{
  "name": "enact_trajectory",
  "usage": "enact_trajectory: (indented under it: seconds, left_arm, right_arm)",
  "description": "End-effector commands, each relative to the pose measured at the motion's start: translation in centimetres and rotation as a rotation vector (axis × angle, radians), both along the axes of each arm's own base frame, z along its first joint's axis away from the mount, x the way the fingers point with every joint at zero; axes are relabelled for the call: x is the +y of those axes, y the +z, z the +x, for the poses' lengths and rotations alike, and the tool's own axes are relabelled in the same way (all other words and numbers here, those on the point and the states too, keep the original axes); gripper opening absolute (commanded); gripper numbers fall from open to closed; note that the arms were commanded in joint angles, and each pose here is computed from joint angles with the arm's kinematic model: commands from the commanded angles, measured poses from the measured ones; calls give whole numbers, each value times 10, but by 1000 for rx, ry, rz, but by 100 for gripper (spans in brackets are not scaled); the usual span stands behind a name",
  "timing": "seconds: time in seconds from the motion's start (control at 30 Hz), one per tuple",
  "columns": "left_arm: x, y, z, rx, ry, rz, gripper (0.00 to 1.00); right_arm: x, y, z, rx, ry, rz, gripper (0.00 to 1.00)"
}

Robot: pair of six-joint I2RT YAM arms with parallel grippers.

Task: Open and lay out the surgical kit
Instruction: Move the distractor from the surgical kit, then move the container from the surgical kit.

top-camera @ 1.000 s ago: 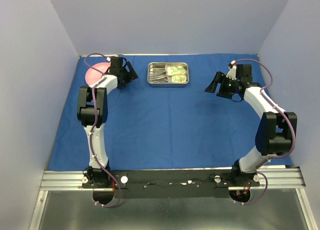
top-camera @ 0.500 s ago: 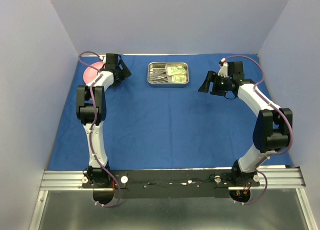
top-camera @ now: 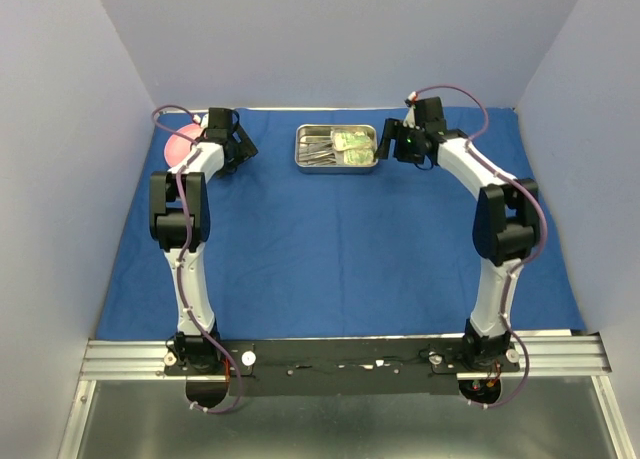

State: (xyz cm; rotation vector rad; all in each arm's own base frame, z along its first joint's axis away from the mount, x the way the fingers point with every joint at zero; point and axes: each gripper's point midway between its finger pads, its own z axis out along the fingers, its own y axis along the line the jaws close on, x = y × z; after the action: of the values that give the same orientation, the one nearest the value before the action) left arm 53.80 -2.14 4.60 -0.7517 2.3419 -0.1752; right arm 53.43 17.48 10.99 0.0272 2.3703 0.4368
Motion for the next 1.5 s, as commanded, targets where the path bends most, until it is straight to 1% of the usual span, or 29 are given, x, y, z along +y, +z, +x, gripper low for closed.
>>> enact_trajectory:
  seconds: [0.0,0.03,0.1,0.17,0.2,0.33,0.4,0.5,0.53,0.57,0.6,0.63,0.67,0.77,0.8,0.87,0.9,0.93,0.97,1.0,1.03,1.07,1.1,1.13,1.33,1.37,1.4,1.43,1.47]
  left_arm:
    - [-23,34,-38,9,-71,-14,99]
    - [-28,44,-50,-3,-85,-13,99]
    - [-38,52,-66,-13,-119,-4,99]
    - [-40,60,-89,-20,-140,13,99]
    - [-41,61,-98,-15,-146,31,99]
    - [-29,68,-146,-18,-148,94,99]
    - [-21,69,-160,-22,-148,132,99]
    - [-6,73,-182,-41,-125,195,99]
    - [2,76,-190,-60,-114,231,99]
    - [7,77,-193,-67,-104,250,99]
    - [11,78,-195,-76,-97,269,99]
    - [15,79,-200,-85,-85,288,99]
    - [22,80,-202,-86,-65,320,99]
    - [35,82,-206,-92,-23,374,99]
    - [36,81,-207,-90,-17,381,99]
    - [39,83,-207,-90,-2,392,99]
    - [41,84,-207,-90,8,397,99]
    - [42,86,-206,-93,12,400,99]
    - [42,87,-205,-96,15,402,99]
    - [43,88,-205,-98,23,407,99]
    - [44,88,-205,-94,28,410,99]
    - [45,88,-206,-90,29,412,99]
    - [46,88,-207,-88,35,414,99]
    - [47,88,-208,-84,41,416,99]
    - [47,85,-208,-75,49,418,99]
    - [47,85,-208,-75,49,416,99]
    - [47,85,-208,-73,47,416,99]
    - [46,84,-208,-72,45,415,99]
    - [47,83,-208,-69,46,417,99]
  right_arm:
    - [-9,-29,12,88,-96,-91,78]
    - [-7,-25,19,77,-100,-84,77]
    - [-6,-44,18,124,-99,-97,76]
    - [-10,-45,23,128,-121,-118,73]
    - [-12,-58,22,151,-127,-132,73]
    - [-15,-68,27,171,-142,-154,69]
    - [-19,-67,28,177,-162,-179,67]
    - [-29,-70,25,189,-209,-218,58]
    - [-33,-69,23,192,-225,-229,49]
    - [-36,-60,23,179,-238,-234,44]
    - [-44,-63,17,188,-261,-263,41]
    - [-50,-64,14,193,-276,-274,35]
    - [-55,-50,13,172,-302,-266,32]
    - [-82,-55,-6,216,-375,-293,25]
    - [-92,-46,-11,209,-407,-299,24]
    - [-116,-58,-33,266,-453,-325,23]
    - [-124,-44,-40,247,-489,-316,23]
    - [-139,-43,-47,256,-528,-314,22]
    - [-150,-59,-71,310,-550,-330,22]
    - [-157,-59,-81,319,-596,-315,22]
    - [-172,-47,-92,303,-644,-291,22]
    - [-180,-62,-116,350,-669,-298,22]
    - [-188,-66,-130,368,-720,-288,22]
    - [-199,-54,-139,346,-762,-263,22]
    - [-225,-79,-220,482,-928,-204,22]
    - [-227,-74,-225,470,-947,-180,22]
    - [-227,-74,-229,470,-965,-160,24]
    - [-225,-80,-240,492,-963,-144,30]
    - [-225,-78,-240,477,-965,-133,32]
